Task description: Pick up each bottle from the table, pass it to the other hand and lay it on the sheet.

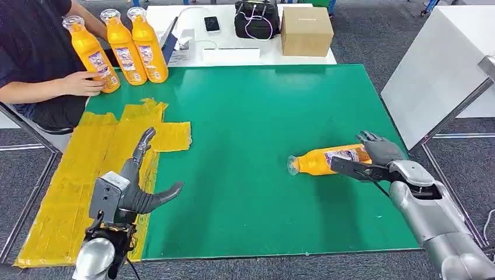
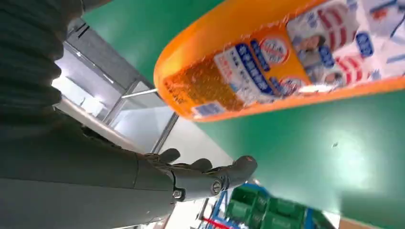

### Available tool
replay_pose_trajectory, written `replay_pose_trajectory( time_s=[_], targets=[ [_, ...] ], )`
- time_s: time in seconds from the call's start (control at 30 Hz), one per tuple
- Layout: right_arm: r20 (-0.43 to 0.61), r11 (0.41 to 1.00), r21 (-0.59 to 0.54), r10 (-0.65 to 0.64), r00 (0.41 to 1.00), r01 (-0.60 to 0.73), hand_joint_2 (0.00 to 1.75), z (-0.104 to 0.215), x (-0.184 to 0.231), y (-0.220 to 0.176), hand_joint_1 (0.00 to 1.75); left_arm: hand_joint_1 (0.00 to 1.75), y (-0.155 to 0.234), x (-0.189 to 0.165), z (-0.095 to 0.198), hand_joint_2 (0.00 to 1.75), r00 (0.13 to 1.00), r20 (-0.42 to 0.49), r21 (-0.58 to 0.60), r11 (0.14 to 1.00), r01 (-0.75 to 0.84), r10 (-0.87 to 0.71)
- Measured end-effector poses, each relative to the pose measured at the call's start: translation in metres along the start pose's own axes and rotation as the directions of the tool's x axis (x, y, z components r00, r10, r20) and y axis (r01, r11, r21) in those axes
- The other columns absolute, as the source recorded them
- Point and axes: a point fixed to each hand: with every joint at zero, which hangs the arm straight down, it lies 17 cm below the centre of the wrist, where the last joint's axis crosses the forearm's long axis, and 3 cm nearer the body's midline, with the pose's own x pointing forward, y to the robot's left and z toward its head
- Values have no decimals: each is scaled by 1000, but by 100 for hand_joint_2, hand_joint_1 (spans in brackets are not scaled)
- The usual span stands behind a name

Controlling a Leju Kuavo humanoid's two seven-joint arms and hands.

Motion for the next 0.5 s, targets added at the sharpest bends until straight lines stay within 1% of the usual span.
replay_pose_trajectory(
  time_s=[0.23, 0.27, 0.5],
  targets=[
    [6, 997, 76, -25, 1000, 24, 175, -13, 7, 22, 2, 0, -12, 4, -6, 175, 999, 14, -41, 998, -50, 51],
    [5, 995, 91, -28, 1000, 27, 175, -16, 8, 27, 175, 0, -14, 5, -7, 175, 998, 17, -45, 997, -55, 56],
    [-5, 983, 182, -22, 1000, 23, 175, -24, 18, 54, 175, 0, -22, 10, -12, 175, 995, 27, -68, 993, -94, 96]
  ],
)
